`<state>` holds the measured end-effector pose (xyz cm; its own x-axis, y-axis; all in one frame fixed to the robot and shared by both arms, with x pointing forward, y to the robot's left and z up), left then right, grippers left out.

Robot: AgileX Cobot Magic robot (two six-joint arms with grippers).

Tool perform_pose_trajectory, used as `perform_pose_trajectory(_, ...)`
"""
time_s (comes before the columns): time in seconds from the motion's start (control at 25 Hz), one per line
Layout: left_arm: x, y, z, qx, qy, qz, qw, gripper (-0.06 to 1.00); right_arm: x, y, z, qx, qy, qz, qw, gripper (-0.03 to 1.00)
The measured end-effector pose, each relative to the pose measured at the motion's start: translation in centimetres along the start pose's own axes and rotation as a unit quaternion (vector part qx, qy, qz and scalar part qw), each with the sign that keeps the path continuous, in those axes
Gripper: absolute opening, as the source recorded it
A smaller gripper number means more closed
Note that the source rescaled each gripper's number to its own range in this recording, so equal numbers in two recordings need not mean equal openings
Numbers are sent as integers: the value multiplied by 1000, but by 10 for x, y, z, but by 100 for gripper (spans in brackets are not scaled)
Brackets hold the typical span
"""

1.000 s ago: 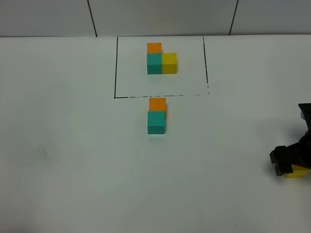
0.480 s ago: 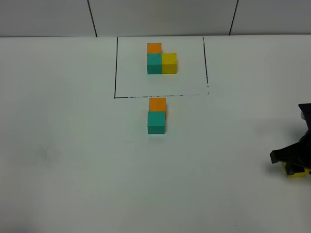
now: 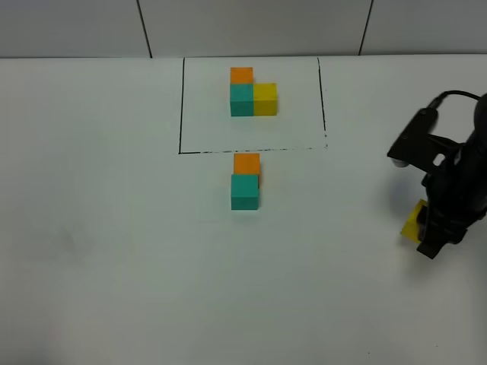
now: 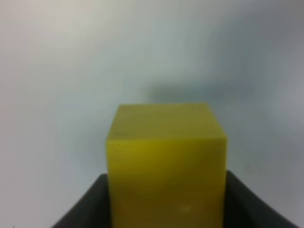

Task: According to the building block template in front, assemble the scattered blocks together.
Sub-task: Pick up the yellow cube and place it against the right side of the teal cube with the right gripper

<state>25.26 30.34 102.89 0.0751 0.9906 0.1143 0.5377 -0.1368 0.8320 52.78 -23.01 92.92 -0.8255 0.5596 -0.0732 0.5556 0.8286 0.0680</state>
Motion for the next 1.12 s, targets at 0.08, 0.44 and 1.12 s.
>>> perform_pose_trajectory(0.08, 0, 0, 0, 0, 0, 0, 1000, 81, 2, 15, -2, 5, 17, -49, 999, 25)
perform_pose_trajectory(0.44, 0, 0, 0, 0, 0, 0, 1000, 81, 2, 88, 1, 31, 34, -176, 983, 25)
perform_pose_trajectory(1.12, 0, 0, 0, 0, 0, 0, 1000, 81, 17, 151, 23, 39, 10, -244, 969, 25)
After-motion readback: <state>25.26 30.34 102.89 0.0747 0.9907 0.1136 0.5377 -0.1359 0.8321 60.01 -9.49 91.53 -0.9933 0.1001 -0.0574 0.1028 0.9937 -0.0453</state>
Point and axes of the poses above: a point on each arm's last joint axis where the gripper is mounted, z pointing out along that axis toward the gripper, x along the wrist's bending axis when the last joint is at zero, y = z × x, the point moved 3 cm from there along z, pointing out along that axis toward the gripper, and after that the axes turned 2 degrees about z, right-handed, at the moved point
